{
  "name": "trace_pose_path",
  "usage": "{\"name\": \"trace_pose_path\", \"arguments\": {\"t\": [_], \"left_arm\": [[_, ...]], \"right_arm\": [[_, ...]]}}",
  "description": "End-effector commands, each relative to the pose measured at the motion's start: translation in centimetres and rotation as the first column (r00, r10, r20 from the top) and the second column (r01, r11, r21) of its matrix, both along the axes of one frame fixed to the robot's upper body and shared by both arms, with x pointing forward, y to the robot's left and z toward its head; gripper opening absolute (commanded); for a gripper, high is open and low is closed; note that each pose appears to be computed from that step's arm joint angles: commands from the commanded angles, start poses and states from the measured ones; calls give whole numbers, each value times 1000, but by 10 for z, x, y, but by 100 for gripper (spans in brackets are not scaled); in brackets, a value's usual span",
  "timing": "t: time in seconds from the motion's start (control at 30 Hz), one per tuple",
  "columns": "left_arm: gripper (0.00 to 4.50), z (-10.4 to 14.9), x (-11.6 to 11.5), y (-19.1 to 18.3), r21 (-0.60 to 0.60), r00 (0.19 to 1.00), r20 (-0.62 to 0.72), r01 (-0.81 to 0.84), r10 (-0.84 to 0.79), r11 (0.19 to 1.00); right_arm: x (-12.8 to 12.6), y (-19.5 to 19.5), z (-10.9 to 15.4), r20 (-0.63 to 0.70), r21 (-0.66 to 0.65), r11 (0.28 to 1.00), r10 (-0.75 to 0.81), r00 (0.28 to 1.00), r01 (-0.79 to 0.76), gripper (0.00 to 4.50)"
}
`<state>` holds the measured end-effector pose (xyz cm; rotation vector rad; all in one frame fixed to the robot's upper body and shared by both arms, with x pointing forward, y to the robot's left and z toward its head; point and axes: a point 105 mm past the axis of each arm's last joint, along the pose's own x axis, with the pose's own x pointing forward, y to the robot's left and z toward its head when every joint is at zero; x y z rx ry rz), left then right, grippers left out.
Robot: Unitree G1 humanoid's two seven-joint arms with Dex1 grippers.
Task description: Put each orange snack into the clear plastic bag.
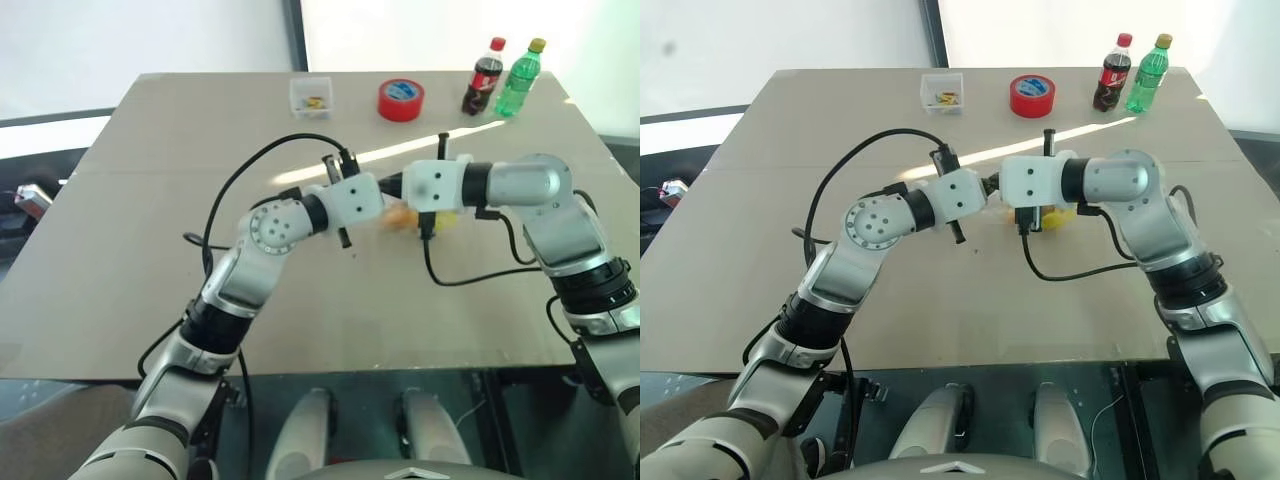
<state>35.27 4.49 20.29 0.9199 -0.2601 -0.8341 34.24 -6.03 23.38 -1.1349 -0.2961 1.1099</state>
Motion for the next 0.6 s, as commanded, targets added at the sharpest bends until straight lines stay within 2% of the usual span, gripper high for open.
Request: {"name": "trace_pose_path", "arguments": {"t": [0.03, 0.23, 0.6], "left_arm": [[0, 14, -4, -3, -8, 998, 55, 23, -22, 1000], [0, 15, -4, -4, -7, 998, 55, 27, -26, 1000], [0, 16, -5, -4, 1, 998, 63, 28, -28, 1000]], "right_arm": [[-1, -6, 5, 22, -10, 1000, -19, 1000, 19, 5], [-7, 0, 8, 7, 14, 1000, 12, 1000, -12, 5], [-5, -3, 2, 10, -22, 1000, 5, 1000, -4, 5]]}}
